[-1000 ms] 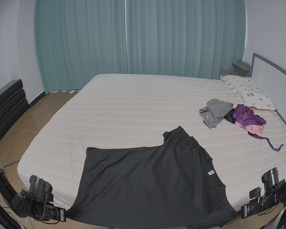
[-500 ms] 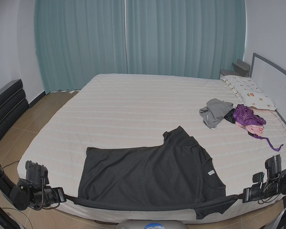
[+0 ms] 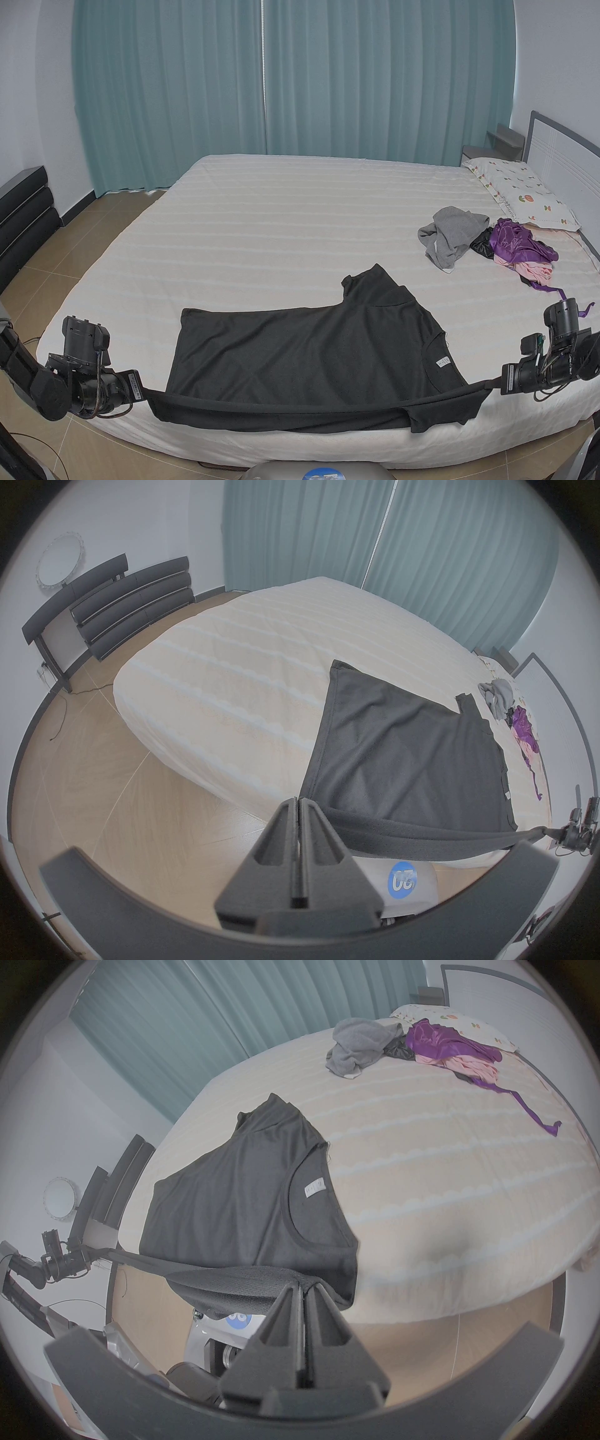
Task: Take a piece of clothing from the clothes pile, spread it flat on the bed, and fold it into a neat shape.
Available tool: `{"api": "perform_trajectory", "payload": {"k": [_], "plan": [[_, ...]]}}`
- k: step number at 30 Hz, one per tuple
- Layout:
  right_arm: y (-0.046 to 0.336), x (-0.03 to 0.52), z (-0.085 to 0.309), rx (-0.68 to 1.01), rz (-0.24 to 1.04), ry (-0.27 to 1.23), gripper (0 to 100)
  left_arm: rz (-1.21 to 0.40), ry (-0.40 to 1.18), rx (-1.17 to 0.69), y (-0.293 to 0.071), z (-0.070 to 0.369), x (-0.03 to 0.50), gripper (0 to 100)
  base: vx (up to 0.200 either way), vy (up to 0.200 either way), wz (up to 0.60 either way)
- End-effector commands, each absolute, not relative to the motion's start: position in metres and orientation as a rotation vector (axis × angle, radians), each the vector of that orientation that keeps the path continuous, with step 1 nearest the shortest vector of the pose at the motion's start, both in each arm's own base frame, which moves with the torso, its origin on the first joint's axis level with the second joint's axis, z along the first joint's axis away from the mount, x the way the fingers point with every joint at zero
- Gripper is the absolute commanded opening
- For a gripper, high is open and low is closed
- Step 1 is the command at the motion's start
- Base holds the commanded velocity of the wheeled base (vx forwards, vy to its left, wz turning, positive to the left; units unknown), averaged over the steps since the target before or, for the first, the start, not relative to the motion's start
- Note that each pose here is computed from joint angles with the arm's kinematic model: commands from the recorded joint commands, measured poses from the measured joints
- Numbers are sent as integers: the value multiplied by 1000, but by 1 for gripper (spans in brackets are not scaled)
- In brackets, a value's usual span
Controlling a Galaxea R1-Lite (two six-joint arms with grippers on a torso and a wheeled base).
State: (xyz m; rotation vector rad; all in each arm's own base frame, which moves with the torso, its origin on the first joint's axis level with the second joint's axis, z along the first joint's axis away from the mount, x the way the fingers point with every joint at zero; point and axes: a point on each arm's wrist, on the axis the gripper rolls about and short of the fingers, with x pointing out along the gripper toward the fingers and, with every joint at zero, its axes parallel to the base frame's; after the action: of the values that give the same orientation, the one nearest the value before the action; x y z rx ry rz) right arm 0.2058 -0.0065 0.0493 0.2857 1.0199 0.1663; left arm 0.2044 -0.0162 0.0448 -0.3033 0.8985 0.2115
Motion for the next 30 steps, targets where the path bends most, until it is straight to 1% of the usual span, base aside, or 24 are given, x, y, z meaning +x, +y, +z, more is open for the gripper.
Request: {"api": "perform_trajectory", "payload": {"k": [1,6,12,18,23,30], "plan": [[-8,218,50,283,163,1005,0,218,920,-305,-17,38,215,0,0,0,0],[-7,218,50,273,152,1009,0,230,895,-329,-17,43,214,0,0,0,0],[-5,203,43,267,161,1053,0,223,878,-323,-16,58,199,0,0,0,0],[-3,190,50,263,166,1029,0,217,880,-310,-16,68,187,0,0,0,0],[-2,183,58,253,174,992,0,214,918,-289,-15,67,183,0,0,0,0],[2,190,54,247,190,1011,0,218,955,-290,-16,59,192,0,0,0,0]]}}
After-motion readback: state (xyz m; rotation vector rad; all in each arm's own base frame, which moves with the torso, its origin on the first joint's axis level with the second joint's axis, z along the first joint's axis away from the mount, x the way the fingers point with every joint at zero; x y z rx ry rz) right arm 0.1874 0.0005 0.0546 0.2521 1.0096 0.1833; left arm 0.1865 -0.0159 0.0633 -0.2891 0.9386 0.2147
